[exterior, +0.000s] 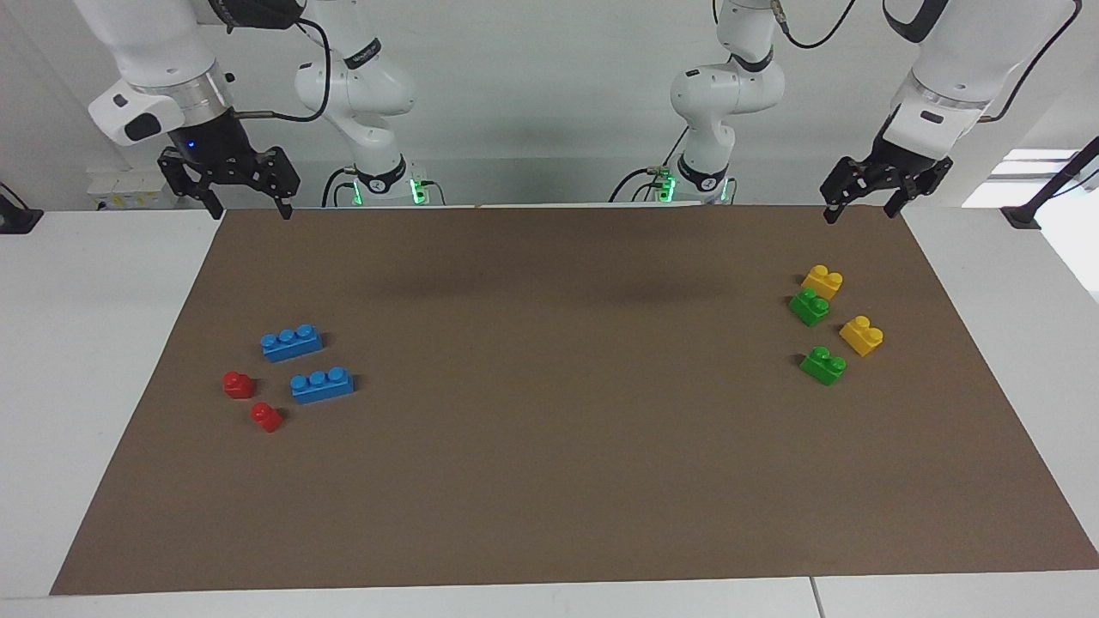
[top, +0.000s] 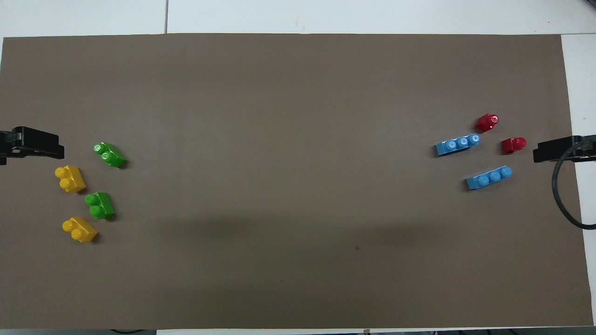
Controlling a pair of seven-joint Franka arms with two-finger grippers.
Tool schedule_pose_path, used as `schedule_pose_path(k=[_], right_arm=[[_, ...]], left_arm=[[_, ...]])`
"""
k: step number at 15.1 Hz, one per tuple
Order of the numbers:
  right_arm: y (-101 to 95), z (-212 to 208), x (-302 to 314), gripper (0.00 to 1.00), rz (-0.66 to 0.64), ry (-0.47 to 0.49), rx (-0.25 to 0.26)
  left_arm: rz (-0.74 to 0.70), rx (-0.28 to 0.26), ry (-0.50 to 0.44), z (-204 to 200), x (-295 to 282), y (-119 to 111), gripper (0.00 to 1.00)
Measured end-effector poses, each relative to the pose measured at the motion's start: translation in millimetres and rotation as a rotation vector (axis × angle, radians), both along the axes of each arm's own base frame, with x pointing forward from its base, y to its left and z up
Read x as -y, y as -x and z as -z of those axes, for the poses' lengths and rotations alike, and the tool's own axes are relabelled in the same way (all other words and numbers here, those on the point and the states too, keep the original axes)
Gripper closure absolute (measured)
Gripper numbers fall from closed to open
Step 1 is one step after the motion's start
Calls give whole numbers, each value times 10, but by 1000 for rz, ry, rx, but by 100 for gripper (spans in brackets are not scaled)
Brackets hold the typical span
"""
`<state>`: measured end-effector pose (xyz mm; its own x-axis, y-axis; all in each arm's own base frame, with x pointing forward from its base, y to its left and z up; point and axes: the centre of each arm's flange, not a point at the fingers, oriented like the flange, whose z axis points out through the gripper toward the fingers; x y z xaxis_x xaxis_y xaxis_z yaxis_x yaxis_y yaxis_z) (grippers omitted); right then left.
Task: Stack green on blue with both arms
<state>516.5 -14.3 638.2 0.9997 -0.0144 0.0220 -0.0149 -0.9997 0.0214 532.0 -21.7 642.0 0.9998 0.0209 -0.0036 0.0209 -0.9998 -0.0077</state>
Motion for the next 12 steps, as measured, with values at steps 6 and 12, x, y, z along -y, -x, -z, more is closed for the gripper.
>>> schedule_pose_path(k=[6,12], right_arm=[[-25,-9,124,0,53,-38,26],[-94,177,357,7,301,-60,36]], left_arm=[[-13,0,0,-1,-1,0,0],[-350,4,-1,-2,6,0,0]])
